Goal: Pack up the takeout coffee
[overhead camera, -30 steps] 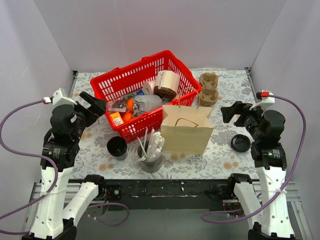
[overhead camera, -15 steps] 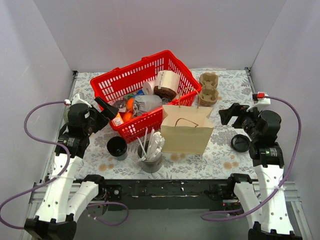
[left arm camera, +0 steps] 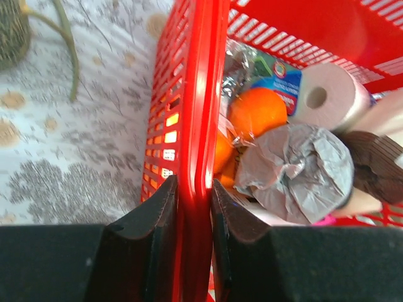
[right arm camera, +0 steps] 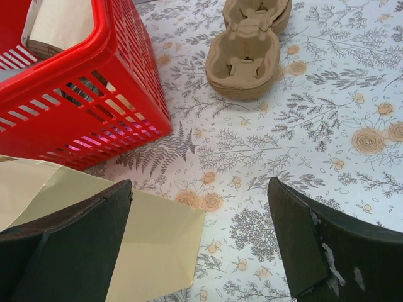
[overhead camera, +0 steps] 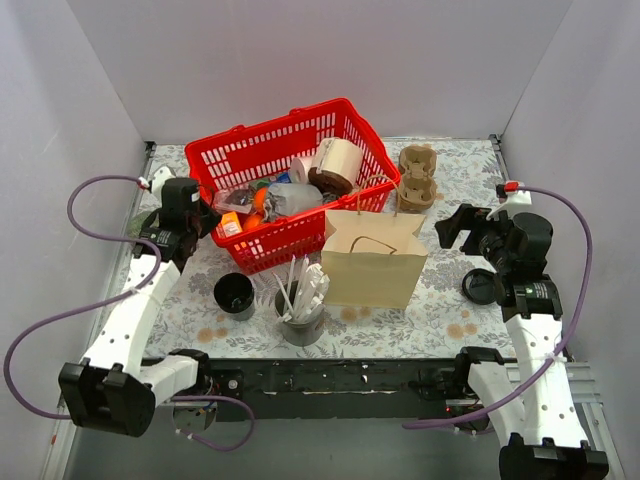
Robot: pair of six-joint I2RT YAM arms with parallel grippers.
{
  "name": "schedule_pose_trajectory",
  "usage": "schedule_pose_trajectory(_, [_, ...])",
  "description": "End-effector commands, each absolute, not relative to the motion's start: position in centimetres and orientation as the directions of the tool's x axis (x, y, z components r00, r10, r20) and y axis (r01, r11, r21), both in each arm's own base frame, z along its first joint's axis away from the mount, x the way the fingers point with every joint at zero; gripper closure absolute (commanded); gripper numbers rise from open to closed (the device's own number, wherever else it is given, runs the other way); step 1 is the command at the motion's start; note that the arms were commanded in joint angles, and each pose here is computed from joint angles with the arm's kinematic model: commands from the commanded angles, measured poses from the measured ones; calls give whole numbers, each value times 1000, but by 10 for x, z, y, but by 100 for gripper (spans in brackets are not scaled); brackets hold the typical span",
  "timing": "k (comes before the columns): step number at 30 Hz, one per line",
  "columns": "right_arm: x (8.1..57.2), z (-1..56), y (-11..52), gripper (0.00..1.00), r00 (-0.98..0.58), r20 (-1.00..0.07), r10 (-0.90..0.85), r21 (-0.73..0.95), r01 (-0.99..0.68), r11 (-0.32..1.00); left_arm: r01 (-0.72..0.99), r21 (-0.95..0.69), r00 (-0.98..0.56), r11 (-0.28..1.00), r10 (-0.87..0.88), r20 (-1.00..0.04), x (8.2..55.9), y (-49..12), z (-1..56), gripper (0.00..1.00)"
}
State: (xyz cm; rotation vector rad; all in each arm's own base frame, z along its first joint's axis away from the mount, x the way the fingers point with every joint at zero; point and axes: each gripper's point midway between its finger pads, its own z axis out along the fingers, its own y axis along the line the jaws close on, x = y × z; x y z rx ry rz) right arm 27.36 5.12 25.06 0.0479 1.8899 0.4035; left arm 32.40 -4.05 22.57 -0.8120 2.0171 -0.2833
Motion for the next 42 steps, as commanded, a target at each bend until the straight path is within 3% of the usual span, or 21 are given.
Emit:
schedule_pose_trajectory(1, [282, 261, 50, 4, -315, -926, 208, 274, -182, 944, -450, -395, -170, 801, -511, -842, 377, 10, 268, 100])
schedule_pose_trajectory(3, [282, 259, 50, 4, -316, -927, 202, 268, -182, 946, -373, -335, -217, 865, -433, -875, 401, 8, 273, 100])
schedule_pose_trajectory(5, [282, 259, 49, 5, -314, -929, 196, 262, -182, 948, -465, -245, -179, 851, -361, -915, 413, 38, 287, 100])
schedule_pose_trajectory(13, [281, 264, 42, 5, -298, -938, 176, 230, -157, 960, -419, -67, -311, 905, -213, -926, 475, 93, 261, 100])
schedule_pose_trajectory(22, [282, 263, 39, 6, -295, -941, 165, 215, -146, 966, -329, 61, -343, 942, -60, -937, 503, 145, 280, 100])
schedule_pose_trajectory(33, [287, 256, 34, 7, -308, -936, 168, 212, -115, 971, -510, -57, -260, 858, -217, -941, 521, 182, 288, 100])
schedule_pose_trajectory(34, [288, 255, 34, 7, -309, -936, 168, 211, -113, 971, -505, -74, -253, 860, -229, -940, 523, 180, 288, 79])
schedule_pose_trajectory(37, [287, 256, 34, 6, -307, -937, 166, 210, -115, 971, -464, -118, -244, 878, -255, -936, 526, 169, 291, 51])
schedule_pose_trajectory(38, [287, 256, 34, 6, -307, -937, 168, 211, -115, 971, -459, -139, -225, 877, -266, -937, 524, 167, 299, 26])
schedule_pose_trajectory(40, [287, 258, 34, 6, -304, -937, 169, 213, -117, 970, -438, -168, -208, 883, -281, -937, 521, 160, 311, 6])
schedule_pose_trajectory(42, [286, 259, 35, 6, -301, -938, 171, 214, -118, 970, -412, -204, -171, 888, -295, -940, 514, 151, 333, 2])
